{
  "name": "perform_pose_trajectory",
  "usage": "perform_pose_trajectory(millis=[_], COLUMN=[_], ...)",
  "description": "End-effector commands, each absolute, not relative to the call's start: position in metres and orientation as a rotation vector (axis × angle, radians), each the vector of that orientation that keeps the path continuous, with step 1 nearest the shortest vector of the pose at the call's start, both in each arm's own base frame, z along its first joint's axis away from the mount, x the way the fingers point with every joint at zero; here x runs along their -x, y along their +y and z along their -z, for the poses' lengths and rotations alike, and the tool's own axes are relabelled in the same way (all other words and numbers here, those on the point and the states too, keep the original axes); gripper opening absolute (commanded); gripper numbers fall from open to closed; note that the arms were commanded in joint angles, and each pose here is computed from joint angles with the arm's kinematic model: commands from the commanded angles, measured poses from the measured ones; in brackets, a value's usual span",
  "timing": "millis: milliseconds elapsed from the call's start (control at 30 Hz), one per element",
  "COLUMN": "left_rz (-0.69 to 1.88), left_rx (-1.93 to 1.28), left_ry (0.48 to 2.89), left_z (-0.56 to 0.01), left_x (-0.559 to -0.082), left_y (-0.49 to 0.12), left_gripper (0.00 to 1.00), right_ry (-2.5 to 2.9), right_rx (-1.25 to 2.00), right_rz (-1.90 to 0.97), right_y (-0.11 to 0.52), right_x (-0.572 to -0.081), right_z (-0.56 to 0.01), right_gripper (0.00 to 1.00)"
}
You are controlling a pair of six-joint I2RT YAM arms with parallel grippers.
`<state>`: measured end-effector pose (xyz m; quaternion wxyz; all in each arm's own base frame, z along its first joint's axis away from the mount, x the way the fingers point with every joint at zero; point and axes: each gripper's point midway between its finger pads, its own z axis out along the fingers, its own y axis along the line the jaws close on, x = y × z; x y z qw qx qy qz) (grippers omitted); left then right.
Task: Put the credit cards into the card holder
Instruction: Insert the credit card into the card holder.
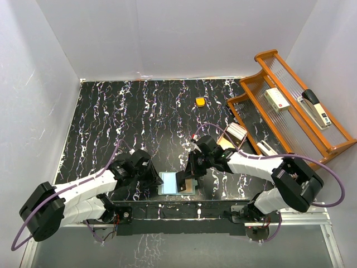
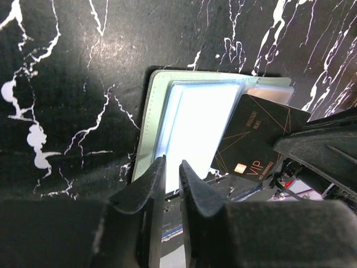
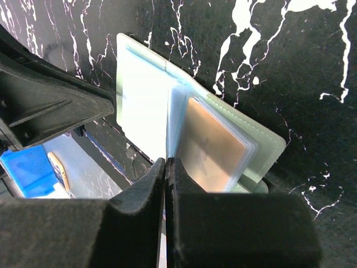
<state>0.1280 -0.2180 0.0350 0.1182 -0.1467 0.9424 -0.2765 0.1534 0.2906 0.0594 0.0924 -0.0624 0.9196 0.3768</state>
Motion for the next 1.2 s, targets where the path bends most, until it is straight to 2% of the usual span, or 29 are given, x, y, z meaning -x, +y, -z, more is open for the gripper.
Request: perform_pose_trajectory(millis=[0, 200, 667, 1167], left_rz=[0.785, 0.687, 0.652, 0.654], left_rx=[0.404, 0.402, 0.432, 0.452], left_ry=[2.782, 2.829, 2.853, 2.859], left_z=[-0.025, -0.008, -0.001, 0.001], left_x=[-0.127, -0.118, -0.109, -0.103], left_y=[-0.218, -0.204, -0.194, -0.189], left_gripper=[0.11, 0.05, 0.05, 0.05], right_ry=[2.672, 2.706, 2.767, 2.740], right_rx=[0.198, 0.169, 0.130, 0.031], right_rz=[-1.193, -1.147, -1.114, -1.229], right_y=[0.305, 0.299, 0.288, 0.292], right_x=[-0.161, -0.161, -0.155, -0.152], right_z=[-0.069, -0.054, -0.026, -0.031], right_gripper=[0.00, 0.00, 0.04, 0.00])
